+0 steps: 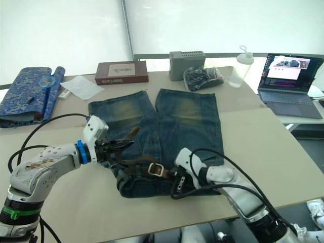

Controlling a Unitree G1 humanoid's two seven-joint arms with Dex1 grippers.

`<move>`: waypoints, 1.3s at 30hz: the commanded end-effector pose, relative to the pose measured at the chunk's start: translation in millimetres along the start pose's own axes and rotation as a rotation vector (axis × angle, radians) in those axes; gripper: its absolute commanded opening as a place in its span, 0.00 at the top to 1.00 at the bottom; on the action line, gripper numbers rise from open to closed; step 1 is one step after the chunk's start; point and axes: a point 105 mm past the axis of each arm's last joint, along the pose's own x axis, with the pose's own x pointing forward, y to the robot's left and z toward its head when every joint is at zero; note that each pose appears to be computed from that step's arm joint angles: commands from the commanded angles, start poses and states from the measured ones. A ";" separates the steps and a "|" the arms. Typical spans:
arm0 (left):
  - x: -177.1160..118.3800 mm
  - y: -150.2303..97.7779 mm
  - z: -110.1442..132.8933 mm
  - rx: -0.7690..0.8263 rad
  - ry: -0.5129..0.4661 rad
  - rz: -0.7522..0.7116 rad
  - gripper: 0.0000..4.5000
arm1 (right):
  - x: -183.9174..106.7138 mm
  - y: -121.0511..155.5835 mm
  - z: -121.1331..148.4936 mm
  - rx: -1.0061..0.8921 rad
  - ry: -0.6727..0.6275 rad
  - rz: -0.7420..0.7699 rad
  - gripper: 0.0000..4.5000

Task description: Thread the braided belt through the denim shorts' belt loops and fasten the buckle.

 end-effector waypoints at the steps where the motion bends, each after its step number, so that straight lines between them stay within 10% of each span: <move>1: -0.3 -6.5 13.9 0.063 -0.046 -0.022 1.00 | -12.7 -10.0 -19.7 0.076 0.047 -0.027 0.99; 9: 5.6 -11.4 29.9 0.060 -0.105 -0.037 1.00 | -18.3 3.4 31.6 0.119 -0.212 0.067 0.99; 17: -14.2 28.5 16.3 0.115 -0.042 0.066 1.00 | -5.1 -0.4 32.2 0.031 -0.148 0.023 0.43; 21: -23.5 52.1 30.6 0.081 -0.099 0.139 1.00 | 3.0 0.8 27.3 -0.034 -0.105 0.047 0.43; 39: -4.3 1.5 12.1 0.293 0.041 -0.094 1.00 | 18.8 -2.1 52.0 -0.240 -0.241 -0.020 0.43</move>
